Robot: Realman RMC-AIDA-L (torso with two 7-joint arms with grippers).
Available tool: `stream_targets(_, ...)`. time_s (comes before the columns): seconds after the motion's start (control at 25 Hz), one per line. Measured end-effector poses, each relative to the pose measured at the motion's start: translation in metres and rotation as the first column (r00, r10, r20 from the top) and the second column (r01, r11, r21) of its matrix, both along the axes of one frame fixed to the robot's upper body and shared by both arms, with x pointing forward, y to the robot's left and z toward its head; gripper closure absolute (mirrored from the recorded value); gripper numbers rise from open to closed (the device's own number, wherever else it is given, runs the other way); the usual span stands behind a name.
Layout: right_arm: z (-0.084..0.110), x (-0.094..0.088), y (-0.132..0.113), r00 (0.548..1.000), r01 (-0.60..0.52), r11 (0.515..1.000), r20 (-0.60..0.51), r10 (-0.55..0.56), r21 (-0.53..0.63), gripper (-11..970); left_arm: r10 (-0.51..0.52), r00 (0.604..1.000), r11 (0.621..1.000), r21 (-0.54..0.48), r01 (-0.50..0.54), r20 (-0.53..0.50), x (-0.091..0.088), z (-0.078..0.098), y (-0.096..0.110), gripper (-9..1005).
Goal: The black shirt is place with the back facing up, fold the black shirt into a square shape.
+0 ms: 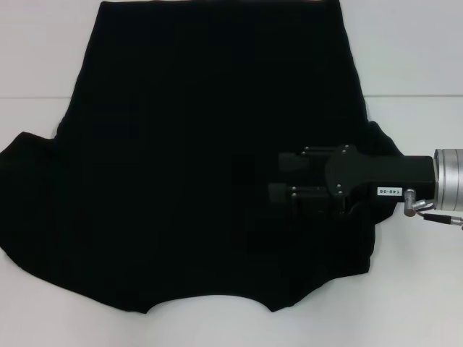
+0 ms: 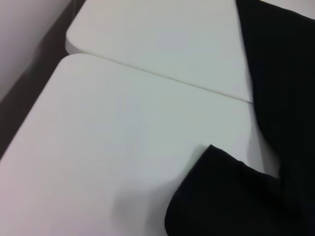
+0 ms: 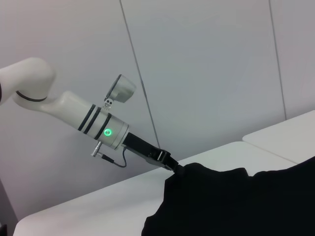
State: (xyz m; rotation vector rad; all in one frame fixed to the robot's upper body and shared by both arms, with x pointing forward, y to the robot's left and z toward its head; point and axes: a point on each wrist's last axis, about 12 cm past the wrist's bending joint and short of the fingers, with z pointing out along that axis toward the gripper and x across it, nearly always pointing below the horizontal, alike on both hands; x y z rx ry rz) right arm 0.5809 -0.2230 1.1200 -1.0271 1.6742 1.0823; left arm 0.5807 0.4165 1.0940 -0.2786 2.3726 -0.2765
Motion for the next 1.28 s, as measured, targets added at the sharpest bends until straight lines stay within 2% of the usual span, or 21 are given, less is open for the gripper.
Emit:
stream_targets(0.32, -0.001, -0.001, 0.0, 1.0, 0.002, 1.0, -0.005, -0.002, 0.001, 254, -0.049, 0.999, 0.998, -0.034, 0.049, 0.02, 0.004, 0.012, -0.007, 998)
stream_targets(0.56, -0.003, -0.002, -0.002, 1.0, 0.011, 1.0, -0.01, -0.011, 0.005, 254, -0.1, 0.994, 0.994, -0.041, 0.102, 0.043, 0.014, 0.021, -0.02, 998)
stream_targets(0.8, -0.004, -0.003, -0.005, 1.0, 0.019, 1.0, -0.011, -0.019, 0.009, 254, -0.172, 0.984, 0.985, -0.021, 0.173, 0.052, 0.029, 0.028, -0.042, 998)
stream_targets(1.04, -0.006, -0.005, -0.008, 0.999, 0.033, 0.999, -0.012, -0.033, 0.013, 253, -0.278, 0.959, 0.961, 0.006, 0.278, 0.047, 0.035, 0.026, -0.071, 998)
stream_targets(1.28, -0.006, -0.005, -0.009, 0.999, 0.036, 0.999, -0.012, -0.036, 0.014, 253, -0.433, 0.9, 0.901, 0.036, 0.431, 0.057, 0.033, 0.023, -0.104, 998)
